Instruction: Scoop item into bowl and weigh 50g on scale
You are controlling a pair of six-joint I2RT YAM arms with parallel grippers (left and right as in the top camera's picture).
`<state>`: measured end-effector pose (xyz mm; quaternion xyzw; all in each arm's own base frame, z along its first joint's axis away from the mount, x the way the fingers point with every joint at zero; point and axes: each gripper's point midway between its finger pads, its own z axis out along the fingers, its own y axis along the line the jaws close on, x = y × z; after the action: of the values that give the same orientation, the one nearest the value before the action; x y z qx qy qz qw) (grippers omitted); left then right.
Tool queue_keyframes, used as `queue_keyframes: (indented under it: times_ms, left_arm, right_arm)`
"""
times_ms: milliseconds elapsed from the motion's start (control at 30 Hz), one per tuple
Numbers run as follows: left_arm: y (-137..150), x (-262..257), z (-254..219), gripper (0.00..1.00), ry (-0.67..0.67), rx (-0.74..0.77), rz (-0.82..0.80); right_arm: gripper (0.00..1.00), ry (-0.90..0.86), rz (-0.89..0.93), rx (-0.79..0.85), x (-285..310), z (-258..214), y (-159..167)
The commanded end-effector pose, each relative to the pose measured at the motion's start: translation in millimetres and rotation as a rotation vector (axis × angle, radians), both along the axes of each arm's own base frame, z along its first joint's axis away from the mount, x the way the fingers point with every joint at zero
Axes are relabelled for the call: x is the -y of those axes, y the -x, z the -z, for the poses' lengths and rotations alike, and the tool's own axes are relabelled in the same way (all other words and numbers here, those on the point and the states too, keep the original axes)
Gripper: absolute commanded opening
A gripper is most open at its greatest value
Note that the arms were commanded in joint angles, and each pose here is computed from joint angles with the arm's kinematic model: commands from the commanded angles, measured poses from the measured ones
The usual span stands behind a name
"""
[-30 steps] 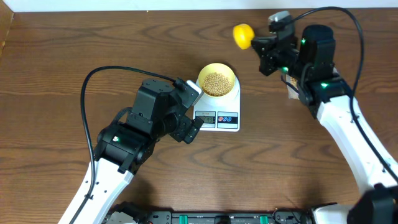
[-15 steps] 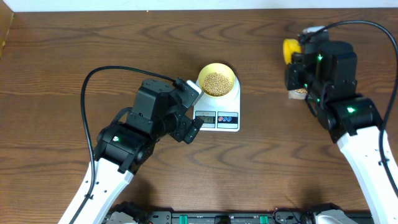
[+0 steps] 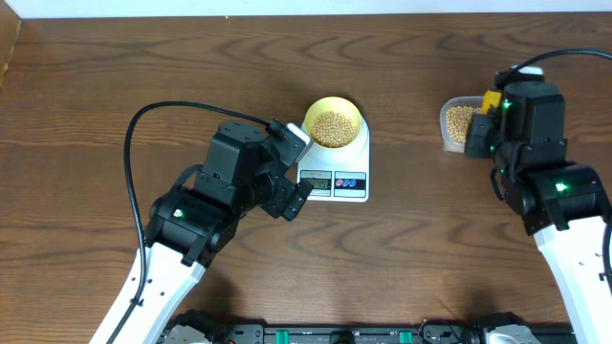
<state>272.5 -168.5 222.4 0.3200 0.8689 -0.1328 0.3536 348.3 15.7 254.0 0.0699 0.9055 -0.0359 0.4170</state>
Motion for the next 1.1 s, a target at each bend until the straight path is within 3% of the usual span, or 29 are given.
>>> queue_keyframes:
  times_ms: [0,500,1067]
  left_arm:
    - [-1,-2,-5,0.90,0.005,0.014,-0.008]
    - [-1,-2,-5,0.90,0.005,0.014,-0.008]
    - [-1,-2,-5,0.90,0.005,0.014,-0.008]
  right_arm:
    - [0.01,-0.007,0.058,0.016,11,-5,4]
    - [0.01,0.012,0.074,-0.134,23,21,28]
    - [0.01,0.115,-0.106,-0.309,11,75,3]
